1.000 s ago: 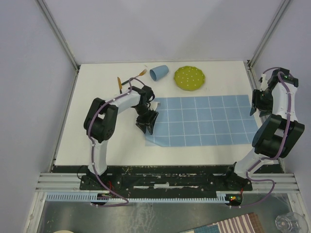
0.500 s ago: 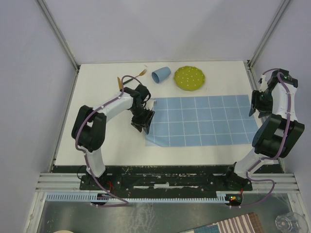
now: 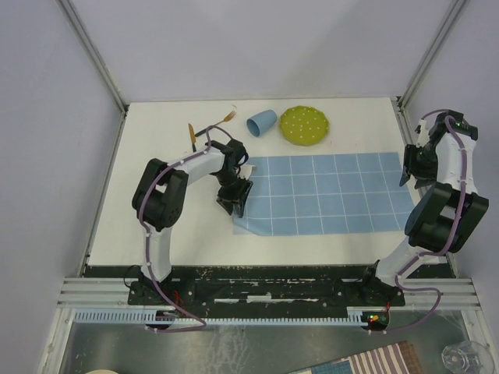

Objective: Set the dinner table for one person
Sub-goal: Flatten out the napkin at the center of the board.

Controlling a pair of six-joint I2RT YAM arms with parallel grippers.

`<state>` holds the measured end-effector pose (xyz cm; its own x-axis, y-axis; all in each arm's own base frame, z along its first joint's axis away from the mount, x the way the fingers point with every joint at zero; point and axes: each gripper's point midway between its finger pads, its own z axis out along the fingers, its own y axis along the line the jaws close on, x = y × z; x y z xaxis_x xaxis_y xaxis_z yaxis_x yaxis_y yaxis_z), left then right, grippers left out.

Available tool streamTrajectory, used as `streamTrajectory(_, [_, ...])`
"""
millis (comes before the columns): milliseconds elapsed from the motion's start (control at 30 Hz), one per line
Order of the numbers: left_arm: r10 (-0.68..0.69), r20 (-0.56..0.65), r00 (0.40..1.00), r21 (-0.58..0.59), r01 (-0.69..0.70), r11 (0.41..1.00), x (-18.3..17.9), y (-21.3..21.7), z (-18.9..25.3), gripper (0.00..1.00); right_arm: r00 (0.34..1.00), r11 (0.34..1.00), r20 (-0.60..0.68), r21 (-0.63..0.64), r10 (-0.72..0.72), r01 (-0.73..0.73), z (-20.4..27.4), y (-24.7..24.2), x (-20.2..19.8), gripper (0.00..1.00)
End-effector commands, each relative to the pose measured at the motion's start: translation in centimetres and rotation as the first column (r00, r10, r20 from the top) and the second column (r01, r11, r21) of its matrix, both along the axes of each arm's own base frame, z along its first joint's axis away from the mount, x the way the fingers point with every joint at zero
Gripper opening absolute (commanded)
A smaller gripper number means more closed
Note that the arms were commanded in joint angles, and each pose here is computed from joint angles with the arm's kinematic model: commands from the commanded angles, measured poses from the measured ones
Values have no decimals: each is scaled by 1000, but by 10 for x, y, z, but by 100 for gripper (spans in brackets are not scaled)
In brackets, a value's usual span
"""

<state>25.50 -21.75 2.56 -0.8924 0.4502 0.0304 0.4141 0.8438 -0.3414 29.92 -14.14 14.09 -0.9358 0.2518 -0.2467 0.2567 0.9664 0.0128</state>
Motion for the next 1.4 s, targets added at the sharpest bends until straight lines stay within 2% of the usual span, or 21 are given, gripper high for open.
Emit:
streamTrajectory(0, [23, 24, 999, -55, -22, 998, 15, -18, 12, 52, 999, 999, 28, -29, -16, 17, 6, -4, -2, 53])
streamTrajectory(633, [9, 59, 998, -146, 0, 989, 18, -31, 45, 51, 999, 999, 22, -31, -26, 27, 3, -6, 0, 53])
streamTrajectory(667, [9, 56, 998, -143, -1, 990, 16, -30, 43, 49, 999, 999, 23, -31, -27, 27, 3, -6, 1, 53])
streamTrajectory(700, [10, 49, 999, -132, -4, 991, 14, -27, 39, 34, 999, 999, 23, -31, -26, 27, 3, -6, 1, 53])
streamTrajectory(733, [12, 47, 999, -116, -7, 993, 13, -25, 36, 23, 999, 999, 24, -32, -26, 27, 3, -7, 1, 53])
streamTrajectory(767, [9, 46, 999, -102, -5, 995, 12, -22, 33, 6, 999, 999, 24, -33, -27, 28, 3, -7, 1, 53])
streamTrajectory(800, [6, 42, 999, -92, -2, 996, 11, -20, 31, 3, 999, 999, 25, -35, -26, 27, 4, -7, 2, 53])
streamTrajectory(1267, [-8, -36, 999, -94, 4, 996, -8, -16, 34, 3, 999, 999, 17, -40, -30, 31, 1, -7, -2, 53])
streamTrajectory(1300, [-9, -36, 999, -88, 6, 996, -10, -15, 35, 9, 999, 999, 17, -40, -29, 30, 2, -7, -2, 53])
streamTrajectory(1367, [-7, -31, 999, -33, 6, 999, -14, -2, 29, 41, 999, 999, 16, -38, -29, 29, 2, -7, -1, 53])
